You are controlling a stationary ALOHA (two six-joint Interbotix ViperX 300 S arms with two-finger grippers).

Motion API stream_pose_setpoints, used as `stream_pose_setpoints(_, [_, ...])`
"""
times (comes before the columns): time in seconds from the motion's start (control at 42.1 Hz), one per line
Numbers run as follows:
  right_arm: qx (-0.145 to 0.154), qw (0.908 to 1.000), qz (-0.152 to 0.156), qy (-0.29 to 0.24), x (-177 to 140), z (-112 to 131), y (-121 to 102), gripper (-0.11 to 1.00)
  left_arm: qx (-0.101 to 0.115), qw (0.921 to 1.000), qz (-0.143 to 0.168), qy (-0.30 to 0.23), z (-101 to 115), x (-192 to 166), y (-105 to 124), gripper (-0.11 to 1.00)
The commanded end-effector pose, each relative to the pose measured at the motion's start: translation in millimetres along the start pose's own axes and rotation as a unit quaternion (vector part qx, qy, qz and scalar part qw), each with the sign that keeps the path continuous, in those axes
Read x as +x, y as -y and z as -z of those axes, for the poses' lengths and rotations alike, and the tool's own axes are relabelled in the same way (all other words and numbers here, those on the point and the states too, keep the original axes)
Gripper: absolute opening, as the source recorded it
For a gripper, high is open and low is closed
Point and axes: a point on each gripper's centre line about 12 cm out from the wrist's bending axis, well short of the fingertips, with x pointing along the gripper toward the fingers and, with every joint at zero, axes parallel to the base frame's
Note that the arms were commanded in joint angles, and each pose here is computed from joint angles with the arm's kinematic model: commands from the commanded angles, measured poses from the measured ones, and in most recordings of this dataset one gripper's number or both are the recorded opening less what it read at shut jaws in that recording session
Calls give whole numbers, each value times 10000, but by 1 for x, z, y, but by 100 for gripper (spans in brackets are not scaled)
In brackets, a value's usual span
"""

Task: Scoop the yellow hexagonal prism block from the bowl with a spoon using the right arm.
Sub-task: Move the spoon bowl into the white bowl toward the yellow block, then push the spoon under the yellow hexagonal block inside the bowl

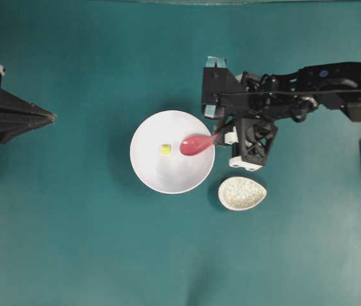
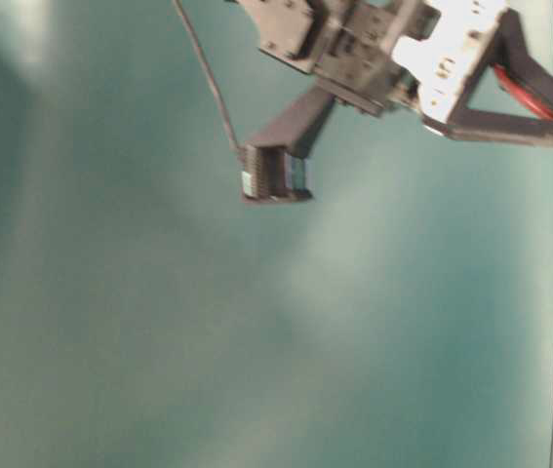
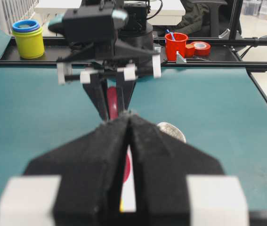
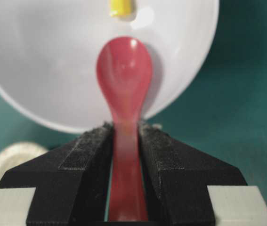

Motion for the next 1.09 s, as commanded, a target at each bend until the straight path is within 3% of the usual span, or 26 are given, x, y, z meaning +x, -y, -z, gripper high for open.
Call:
stream_pose_setpoints(0.0, [-51, 9996, -51, 283, -24, -14, -5, 25, 15, 9999, 3, 123, -10, 2, 0, 1])
stream_pose_setpoints(0.285, [113, 9975, -26, 704, -39, -24, -7, 25, 8, 9999, 9, 130, -10, 2, 0, 1])
stream_pose_setpoints(0.522, [51, 9953, -33, 964, -35, -35, -13, 25, 8, 9999, 1, 123, -10, 2, 0, 1])
stream_pose_setpoints(1.068, [45, 9998, -164, 53, 4, -34, -15, 25, 15, 9999, 3, 130, -10, 2, 0, 1])
